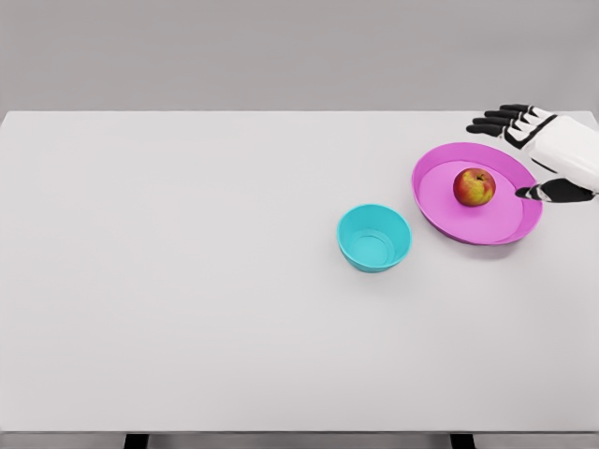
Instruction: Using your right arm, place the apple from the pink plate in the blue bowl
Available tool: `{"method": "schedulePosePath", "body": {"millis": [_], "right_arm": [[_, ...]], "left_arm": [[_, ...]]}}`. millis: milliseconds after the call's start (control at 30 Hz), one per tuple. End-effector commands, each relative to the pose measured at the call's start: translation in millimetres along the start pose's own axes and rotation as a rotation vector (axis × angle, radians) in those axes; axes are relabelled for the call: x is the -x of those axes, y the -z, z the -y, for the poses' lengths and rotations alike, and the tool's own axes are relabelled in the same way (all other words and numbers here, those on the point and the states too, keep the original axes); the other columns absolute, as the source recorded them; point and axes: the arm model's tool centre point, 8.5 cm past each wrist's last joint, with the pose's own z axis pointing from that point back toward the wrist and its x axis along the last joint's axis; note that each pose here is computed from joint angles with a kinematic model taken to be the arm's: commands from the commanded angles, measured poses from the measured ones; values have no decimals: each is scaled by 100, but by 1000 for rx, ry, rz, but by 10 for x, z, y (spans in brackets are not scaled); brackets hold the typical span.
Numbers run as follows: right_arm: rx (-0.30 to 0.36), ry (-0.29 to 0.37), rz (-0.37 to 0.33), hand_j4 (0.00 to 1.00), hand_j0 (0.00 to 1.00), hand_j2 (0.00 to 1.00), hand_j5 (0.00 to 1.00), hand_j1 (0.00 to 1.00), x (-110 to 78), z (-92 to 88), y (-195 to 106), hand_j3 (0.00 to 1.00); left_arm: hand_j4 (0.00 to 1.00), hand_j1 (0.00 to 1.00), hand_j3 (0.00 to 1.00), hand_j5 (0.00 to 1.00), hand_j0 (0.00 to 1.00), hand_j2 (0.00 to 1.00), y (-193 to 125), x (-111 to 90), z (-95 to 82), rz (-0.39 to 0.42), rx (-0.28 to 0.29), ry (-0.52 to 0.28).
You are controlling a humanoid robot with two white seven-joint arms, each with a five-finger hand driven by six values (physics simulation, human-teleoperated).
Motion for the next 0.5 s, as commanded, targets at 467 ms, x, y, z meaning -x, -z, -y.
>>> {"method": "schedulePosePath", "body": {"millis": [467], "right_arm": [[-367,30,-121,100,100,100,100,100,500,-58,4,100]], "left_arm": [[100,100,100,100,100,100,0,-10,-1,2,0,0]]}}
